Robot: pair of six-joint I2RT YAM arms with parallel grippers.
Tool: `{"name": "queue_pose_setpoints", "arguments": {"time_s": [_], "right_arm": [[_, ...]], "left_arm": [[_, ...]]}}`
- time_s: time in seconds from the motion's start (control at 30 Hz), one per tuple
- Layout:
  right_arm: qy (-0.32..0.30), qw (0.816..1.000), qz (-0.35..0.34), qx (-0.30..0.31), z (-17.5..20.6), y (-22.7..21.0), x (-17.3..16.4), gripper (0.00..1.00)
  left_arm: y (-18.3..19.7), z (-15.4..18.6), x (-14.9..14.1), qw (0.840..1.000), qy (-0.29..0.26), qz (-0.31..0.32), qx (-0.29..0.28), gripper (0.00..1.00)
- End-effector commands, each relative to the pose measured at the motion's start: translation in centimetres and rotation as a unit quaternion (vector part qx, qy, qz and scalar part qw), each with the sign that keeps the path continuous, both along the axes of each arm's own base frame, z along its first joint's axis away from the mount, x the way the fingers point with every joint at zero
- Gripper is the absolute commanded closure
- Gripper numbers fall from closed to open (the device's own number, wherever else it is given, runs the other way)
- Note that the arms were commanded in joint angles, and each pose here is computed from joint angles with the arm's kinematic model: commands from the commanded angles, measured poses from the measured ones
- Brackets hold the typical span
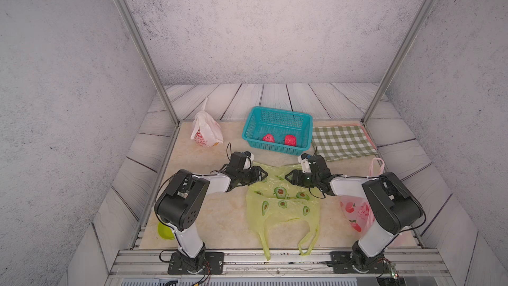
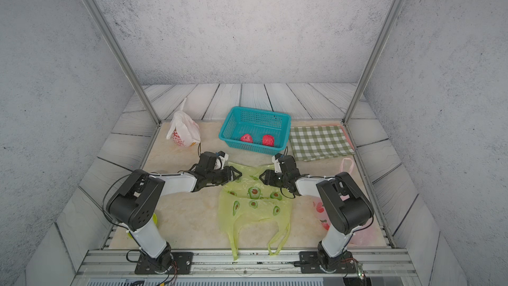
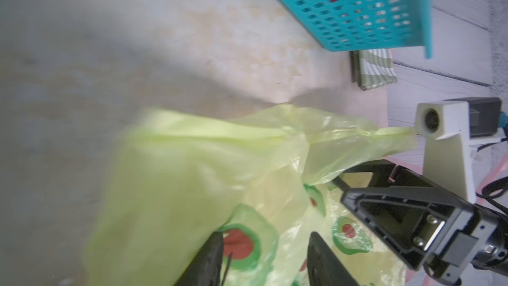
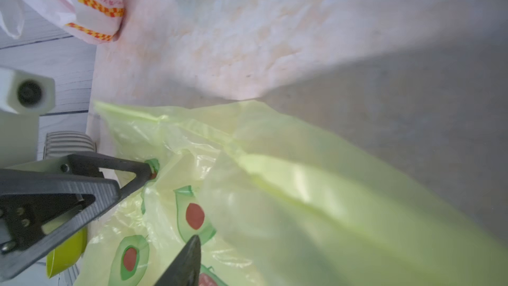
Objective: Untie the knot of a plastic bag & take out the apple
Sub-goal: Adjust the plastic bag at the center of the board.
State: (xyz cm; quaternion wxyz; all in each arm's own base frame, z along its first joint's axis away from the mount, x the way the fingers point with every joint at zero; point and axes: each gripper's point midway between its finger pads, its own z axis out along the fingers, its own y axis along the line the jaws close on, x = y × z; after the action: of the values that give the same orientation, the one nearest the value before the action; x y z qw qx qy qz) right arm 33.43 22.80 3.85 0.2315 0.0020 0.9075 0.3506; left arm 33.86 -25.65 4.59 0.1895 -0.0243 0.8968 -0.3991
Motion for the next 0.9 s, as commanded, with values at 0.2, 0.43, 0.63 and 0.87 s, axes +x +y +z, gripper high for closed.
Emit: {"name": "queue_pose_setpoints", "arguments": {"time_s": [0.2, 0.43, 0.63, 0.87], "right_arm": [[-0.023, 0.998, 0.008, 0.052, 2.7, -0.5, 0.6, 0.4], [-0.086, 0.99, 0.058, 0.094, 12.2, 0.8, -1.0, 0.37], [-0.069, 0.987, 0.089, 0.116, 14.7, 1.6, -5.4, 0.38], [0.009, 0.981, 0.136, 0.139, 8.2, 4.0, -12.1, 0.39]], "left_arm": [[1.4, 0.8, 0.8, 1.0, -0.017, 0.009, 0.005, 0.46], [0.9, 11.2, 0.0, 0.994, -0.104, -0.011, -0.012, 0.45], [-0.8, 15.1, -4.7, 0.993, -0.097, -0.047, -0.042, 0.42], [-4.9, 9.7, -11.3, 0.992, -0.038, -0.101, -0.07, 0.42]]}}
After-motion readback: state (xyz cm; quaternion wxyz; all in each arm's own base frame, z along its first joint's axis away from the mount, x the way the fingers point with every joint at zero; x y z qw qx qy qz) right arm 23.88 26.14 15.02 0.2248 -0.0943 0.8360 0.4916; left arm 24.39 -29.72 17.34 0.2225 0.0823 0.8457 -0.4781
